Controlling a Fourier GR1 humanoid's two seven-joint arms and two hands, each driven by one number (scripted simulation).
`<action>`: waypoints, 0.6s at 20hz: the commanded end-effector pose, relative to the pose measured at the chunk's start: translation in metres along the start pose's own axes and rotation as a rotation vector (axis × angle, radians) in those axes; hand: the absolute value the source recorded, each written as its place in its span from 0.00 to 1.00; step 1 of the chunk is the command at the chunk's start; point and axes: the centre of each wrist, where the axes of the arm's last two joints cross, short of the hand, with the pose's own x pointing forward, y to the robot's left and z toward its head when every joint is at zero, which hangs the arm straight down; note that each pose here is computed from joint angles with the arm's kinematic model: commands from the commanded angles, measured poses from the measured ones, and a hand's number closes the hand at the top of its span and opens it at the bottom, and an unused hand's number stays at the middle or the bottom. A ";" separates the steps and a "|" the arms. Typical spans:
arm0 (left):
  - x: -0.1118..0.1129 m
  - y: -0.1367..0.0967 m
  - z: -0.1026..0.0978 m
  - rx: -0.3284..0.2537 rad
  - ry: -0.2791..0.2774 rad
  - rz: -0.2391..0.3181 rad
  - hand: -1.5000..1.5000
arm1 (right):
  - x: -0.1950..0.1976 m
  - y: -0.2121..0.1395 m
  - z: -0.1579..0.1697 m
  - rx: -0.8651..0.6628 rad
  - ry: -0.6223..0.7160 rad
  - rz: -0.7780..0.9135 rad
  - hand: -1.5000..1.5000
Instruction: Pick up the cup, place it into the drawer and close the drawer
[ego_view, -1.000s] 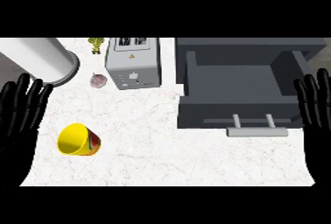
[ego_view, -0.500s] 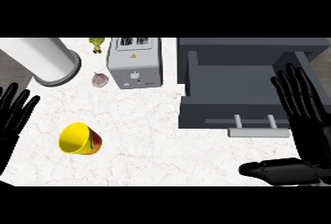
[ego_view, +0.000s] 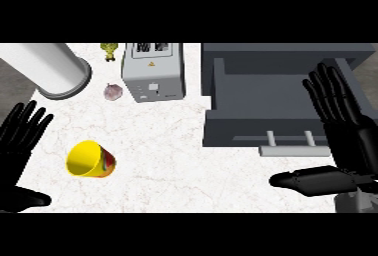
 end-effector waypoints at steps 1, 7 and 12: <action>-0.021 0.009 0.009 0.008 0.035 -0.028 0.00 | -0.003 -0.006 -0.021 0.008 -0.008 -0.002 0.00; -0.052 0.029 0.006 0.068 0.082 -0.056 0.00 | 0.014 -0.012 -0.022 0.003 -0.038 0.020 0.00; -0.093 0.050 0.029 0.077 0.136 -0.068 0.00 | 0.004 -0.010 -0.009 0.002 -0.019 0.014 0.00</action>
